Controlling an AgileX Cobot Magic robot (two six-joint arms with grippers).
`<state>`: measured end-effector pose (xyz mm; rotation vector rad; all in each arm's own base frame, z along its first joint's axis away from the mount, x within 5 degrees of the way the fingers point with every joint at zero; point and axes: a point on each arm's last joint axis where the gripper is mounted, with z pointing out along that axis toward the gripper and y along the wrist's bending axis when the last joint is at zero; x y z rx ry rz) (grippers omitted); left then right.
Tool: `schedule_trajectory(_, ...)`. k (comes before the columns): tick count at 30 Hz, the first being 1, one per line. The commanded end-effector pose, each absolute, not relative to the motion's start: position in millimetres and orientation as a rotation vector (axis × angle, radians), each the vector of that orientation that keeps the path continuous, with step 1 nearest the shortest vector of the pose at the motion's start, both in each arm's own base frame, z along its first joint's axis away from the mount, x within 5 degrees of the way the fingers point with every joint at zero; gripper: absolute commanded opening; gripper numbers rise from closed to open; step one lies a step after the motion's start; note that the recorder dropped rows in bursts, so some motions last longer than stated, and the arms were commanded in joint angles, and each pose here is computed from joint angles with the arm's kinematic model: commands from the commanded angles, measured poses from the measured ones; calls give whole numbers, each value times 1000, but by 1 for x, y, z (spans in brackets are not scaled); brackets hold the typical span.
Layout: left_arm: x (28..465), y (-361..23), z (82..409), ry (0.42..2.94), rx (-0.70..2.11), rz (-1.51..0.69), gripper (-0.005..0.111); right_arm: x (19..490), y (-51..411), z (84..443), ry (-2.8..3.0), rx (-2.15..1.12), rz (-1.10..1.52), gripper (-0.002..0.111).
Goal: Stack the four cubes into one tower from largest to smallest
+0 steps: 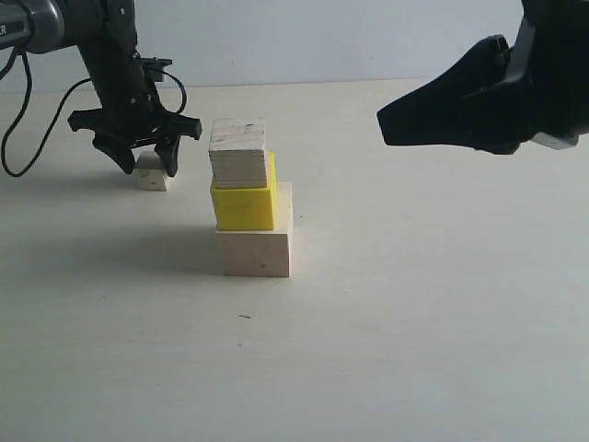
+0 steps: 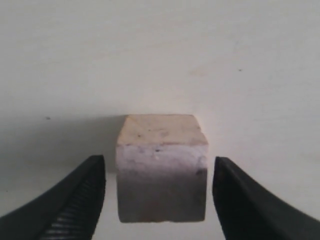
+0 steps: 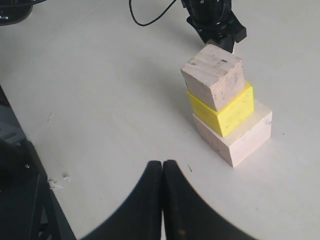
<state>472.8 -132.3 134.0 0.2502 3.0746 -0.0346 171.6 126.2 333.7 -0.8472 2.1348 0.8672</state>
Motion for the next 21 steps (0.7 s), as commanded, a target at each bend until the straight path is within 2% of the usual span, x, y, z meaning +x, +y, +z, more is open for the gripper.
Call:
schedule_trajectory(1, 475, -133, 138, 3046, 237, -40, 61, 170, 125, 333, 2140, -842, 869, 0)
schedule_trajectory(21, 477, -133, 132, 3041, 205, -44, 61, 168, 125, 333, 2150, -859, 892, 0)
